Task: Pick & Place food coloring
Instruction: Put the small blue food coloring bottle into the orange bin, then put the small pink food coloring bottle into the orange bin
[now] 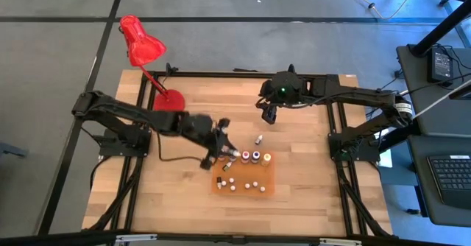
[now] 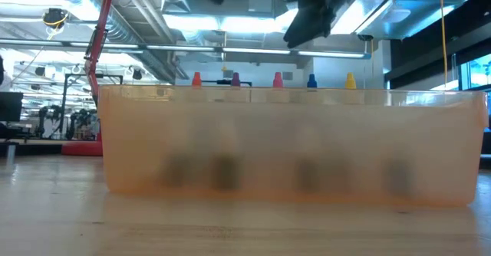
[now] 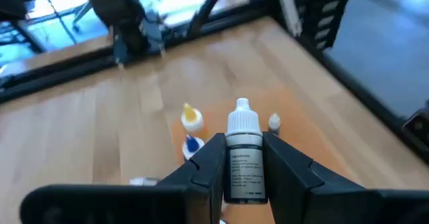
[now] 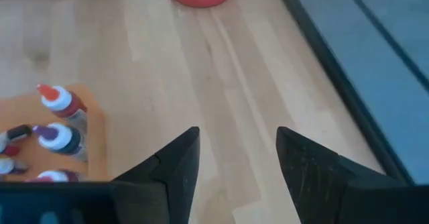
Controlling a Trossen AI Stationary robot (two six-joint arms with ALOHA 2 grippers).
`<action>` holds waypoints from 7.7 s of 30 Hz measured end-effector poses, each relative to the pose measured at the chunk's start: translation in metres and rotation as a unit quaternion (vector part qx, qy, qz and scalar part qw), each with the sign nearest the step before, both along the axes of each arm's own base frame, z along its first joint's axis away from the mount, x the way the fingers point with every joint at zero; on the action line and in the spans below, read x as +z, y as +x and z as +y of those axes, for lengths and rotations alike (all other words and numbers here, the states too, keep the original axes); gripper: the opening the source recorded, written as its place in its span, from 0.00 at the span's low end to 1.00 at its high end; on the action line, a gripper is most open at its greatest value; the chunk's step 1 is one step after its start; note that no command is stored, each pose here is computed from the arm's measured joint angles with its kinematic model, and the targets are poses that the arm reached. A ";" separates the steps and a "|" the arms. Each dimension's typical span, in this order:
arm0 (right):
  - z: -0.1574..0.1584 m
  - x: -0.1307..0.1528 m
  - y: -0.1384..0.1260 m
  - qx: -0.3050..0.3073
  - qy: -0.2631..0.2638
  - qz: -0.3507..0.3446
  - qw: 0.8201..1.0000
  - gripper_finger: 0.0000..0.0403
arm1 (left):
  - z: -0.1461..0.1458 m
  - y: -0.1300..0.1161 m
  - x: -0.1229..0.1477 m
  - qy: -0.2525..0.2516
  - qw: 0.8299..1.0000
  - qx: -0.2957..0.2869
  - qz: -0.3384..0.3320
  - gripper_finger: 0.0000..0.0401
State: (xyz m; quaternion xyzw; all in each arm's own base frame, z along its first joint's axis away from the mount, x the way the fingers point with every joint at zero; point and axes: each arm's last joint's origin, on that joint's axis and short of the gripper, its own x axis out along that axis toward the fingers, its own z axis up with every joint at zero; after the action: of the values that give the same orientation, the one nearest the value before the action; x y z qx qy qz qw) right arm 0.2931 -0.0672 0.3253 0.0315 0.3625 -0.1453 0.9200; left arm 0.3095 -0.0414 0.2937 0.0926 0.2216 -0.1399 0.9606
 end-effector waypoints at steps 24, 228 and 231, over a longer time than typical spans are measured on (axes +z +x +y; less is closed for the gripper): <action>0.108 0.007 -0.011 0.022 0.015 -0.012 1.000 0.49 | -0.083 0.041 -0.121 0.013 0.983 0.144 0.117 0.20; -0.001 -0.199 -0.024 0.320 -0.031 0.042 0.946 0.60 | 0.043 -0.195 -0.104 -0.123 0.945 0.172 -0.248 0.31; -0.001 -0.204 -0.021 0.340 -0.040 0.033 0.939 0.60 | 0.043 -0.195 -0.104 -0.123 0.945 0.172 -0.248 0.30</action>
State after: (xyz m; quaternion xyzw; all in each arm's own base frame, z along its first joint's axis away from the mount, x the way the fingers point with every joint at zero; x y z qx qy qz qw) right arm 0.2721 -0.0685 0.1217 -0.1354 0.3759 0.1605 0.9025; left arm 0.1141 0.0015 0.1901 -0.0336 -0.0301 0.0286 0.9986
